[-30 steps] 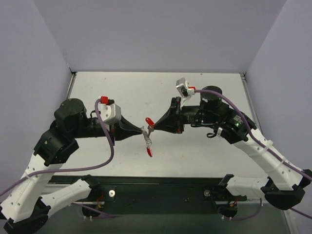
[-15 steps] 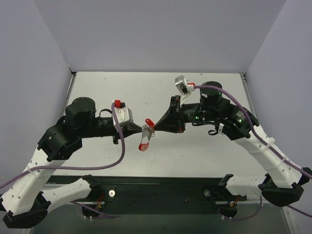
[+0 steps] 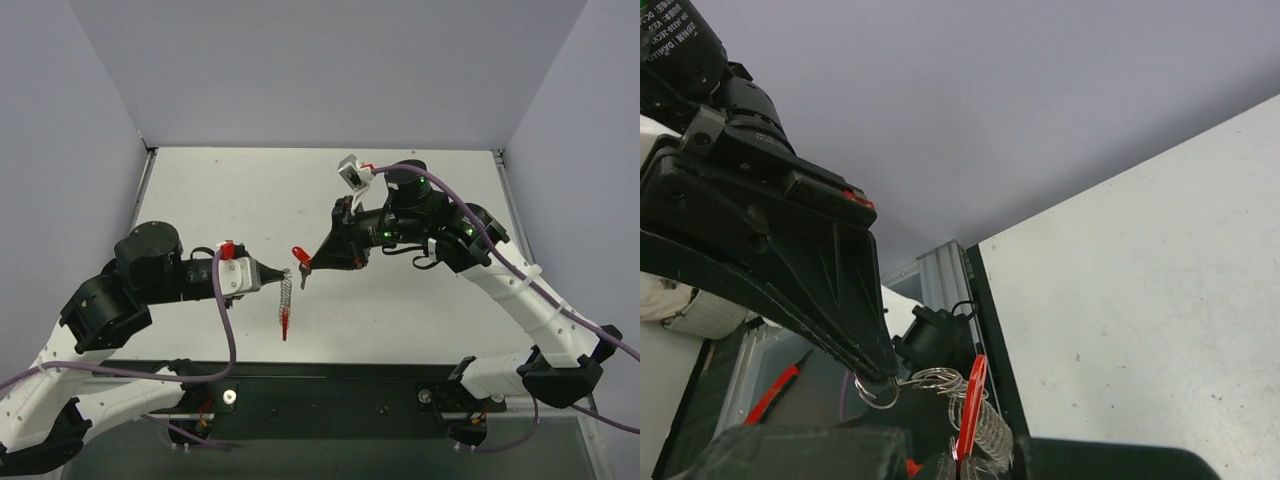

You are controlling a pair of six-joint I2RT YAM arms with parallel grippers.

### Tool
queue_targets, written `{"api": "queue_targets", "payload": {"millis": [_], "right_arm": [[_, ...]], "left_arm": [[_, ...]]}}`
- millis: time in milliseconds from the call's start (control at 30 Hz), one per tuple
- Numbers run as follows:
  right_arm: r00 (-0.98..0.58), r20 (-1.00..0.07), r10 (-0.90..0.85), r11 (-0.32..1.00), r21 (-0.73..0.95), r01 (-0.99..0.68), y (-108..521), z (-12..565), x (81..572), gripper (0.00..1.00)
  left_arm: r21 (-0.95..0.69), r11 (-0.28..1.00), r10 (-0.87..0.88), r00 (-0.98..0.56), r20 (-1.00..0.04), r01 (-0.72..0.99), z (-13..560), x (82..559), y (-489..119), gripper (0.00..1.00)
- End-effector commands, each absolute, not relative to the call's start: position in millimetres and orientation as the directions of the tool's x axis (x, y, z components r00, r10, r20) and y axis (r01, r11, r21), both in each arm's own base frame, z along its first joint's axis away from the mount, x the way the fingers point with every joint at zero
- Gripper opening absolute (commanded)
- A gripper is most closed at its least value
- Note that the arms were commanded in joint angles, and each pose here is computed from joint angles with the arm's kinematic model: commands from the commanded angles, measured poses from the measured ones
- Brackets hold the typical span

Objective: Put the keys on the keyring

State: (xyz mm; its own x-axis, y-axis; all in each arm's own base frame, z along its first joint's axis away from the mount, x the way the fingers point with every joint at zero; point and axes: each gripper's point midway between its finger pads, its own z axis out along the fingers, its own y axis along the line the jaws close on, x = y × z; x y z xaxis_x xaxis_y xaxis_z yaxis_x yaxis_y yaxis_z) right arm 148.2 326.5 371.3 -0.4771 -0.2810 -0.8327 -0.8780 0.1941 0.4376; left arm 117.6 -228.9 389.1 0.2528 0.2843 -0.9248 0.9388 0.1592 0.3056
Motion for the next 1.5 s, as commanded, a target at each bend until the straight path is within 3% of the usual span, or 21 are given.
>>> {"api": "queue_targets", "payload": {"millis": [0, 833, 1467], "right_arm": [[-0.468, -0.842, -0.268, 0.143, 0.445, -0.884, 331, 392, 137, 0.00], [-0.511, -0.793, -0.330, 0.149, 0.491, -0.858, 334, 381, 131, 0.00], [-0.511, -0.795, -0.327, 0.133, 0.496, -0.858, 333, 386, 126, 0.00]], "left_arm": [[0.399, 0.168, 0.259, 0.350, -0.900, 0.901, 405, 126, -238, 0.00], [0.495, 0.302, 0.397, 0.364, -0.843, 0.815, 403, 145, -244, 0.00], [0.512, 0.274, 0.361, 0.406, -0.839, 0.814, 401, 135, -240, 0.00]]}}
